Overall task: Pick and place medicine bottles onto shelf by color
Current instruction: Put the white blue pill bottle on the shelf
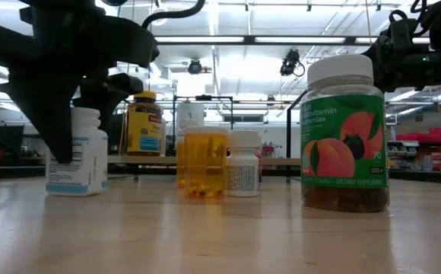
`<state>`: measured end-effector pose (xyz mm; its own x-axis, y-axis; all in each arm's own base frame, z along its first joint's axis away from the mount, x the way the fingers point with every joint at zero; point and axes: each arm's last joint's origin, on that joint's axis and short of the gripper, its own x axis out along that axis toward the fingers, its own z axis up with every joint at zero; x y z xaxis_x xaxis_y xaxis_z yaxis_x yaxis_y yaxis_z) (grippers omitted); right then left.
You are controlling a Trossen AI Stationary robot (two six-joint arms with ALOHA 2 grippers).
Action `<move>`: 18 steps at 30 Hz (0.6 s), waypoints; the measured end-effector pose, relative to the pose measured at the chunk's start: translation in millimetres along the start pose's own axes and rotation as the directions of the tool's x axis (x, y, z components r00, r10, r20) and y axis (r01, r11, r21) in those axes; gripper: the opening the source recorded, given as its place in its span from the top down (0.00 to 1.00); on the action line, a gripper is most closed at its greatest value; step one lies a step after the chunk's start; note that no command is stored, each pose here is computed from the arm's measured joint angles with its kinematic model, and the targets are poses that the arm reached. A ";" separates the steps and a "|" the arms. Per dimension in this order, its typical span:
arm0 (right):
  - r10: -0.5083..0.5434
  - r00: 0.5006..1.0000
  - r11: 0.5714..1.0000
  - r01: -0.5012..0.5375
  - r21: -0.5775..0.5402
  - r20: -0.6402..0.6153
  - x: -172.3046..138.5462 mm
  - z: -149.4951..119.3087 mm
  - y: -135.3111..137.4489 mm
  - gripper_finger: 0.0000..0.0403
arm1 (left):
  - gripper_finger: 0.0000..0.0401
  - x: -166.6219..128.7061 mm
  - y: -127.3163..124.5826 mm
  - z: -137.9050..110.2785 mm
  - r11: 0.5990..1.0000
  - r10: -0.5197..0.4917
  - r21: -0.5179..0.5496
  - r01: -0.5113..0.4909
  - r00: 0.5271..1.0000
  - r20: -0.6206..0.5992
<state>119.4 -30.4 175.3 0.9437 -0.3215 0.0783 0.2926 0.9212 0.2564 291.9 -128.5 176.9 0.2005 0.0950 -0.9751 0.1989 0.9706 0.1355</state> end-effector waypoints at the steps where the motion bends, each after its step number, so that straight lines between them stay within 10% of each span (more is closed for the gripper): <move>1: 0.000 1.000 1.000 0.000 0.000 0.000 0.0 0.0 0.0 0.40 | 0.51 -1.9 2.2 0.7 1.000 0.001 -0.007 -0.001 1.000 0.003; 18: 0.000 1.000 1.000 0.000 0.000 0.000 0.0 0.0 0.0 0.40 | 0.52 -72.1 72.1 15.0 0.972 0.083 -0.233 -0.024 0.965 0.247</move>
<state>119.4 -30.4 175.3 0.9437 -0.3215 0.0779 0.2927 0.9212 0.2564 306.2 -68.7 259.6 0.4470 0.1174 -0.8868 -0.0351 0.9929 0.1138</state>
